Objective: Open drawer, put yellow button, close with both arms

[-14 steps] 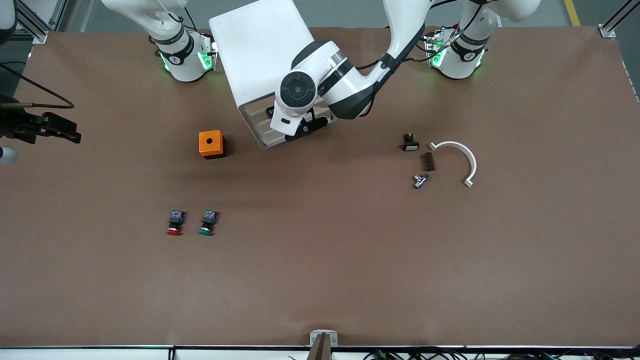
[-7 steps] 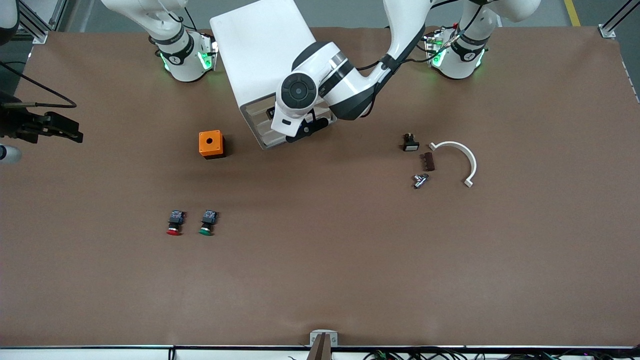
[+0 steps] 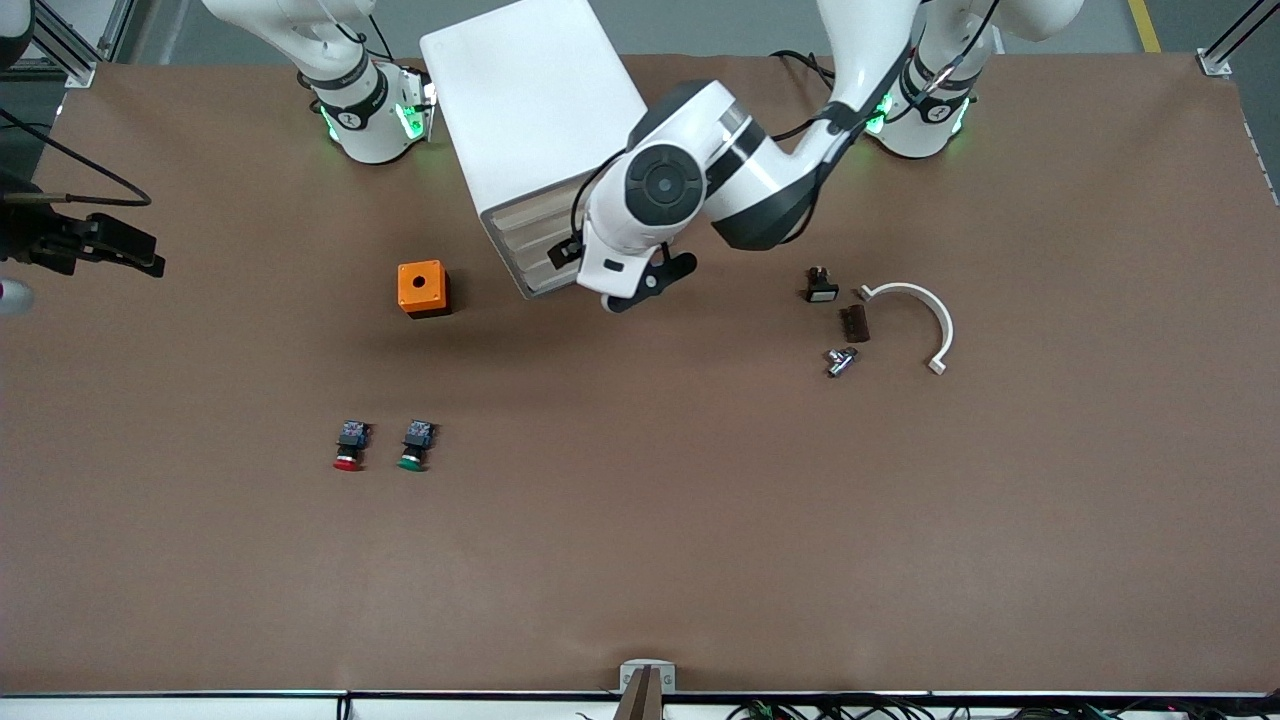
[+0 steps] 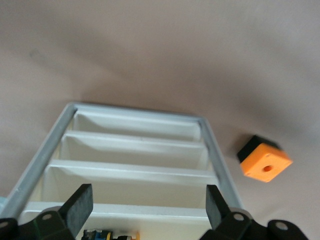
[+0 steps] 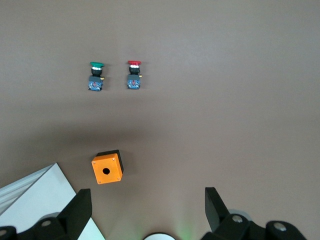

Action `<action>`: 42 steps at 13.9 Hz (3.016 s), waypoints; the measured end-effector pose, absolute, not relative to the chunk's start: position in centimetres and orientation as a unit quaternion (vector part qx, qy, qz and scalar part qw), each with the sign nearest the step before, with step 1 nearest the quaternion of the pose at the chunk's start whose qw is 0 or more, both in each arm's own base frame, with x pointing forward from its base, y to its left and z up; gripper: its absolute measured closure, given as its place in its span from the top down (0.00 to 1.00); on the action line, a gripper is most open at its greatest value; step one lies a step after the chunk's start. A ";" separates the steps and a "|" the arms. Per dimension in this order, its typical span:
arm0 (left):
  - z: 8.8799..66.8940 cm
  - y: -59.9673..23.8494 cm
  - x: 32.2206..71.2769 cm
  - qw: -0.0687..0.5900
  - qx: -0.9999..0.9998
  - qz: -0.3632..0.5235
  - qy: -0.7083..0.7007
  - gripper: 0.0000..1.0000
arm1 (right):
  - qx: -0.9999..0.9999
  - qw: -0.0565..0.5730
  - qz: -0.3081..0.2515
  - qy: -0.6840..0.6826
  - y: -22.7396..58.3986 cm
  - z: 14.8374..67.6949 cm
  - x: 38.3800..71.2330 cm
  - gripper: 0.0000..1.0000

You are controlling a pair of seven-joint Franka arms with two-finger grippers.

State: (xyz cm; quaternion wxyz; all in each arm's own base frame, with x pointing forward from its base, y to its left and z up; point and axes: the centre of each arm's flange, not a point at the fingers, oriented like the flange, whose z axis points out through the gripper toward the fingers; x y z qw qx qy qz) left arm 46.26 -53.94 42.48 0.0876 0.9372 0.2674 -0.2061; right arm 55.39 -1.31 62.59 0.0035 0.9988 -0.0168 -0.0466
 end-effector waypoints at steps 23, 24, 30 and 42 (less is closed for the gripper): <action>65.4 -6.4 53.7 0.065 0.989 -0.119 0.065 1.00 | 0.999 -0.006 0.050 -0.015 -2.0 67.6 48.3 1.00; 65.0 -5.6 53.7 0.058 0.989 -0.121 0.061 1.00 | 0.999 -0.006 0.049 -0.014 -1.9 67.5 48.3 1.00; 62.9 -5.1 53.3 0.052 0.992 -0.099 0.055 1.00 | 0.999 -0.007 0.040 -0.016 -2.1 66.7 48.3 1.00; 62.8 -4.1 52.5 0.034 0.997 0.014 0.062 1.00 | 1.000 -0.007 0.020 -0.009 -1.4 66.1 48.1 1.00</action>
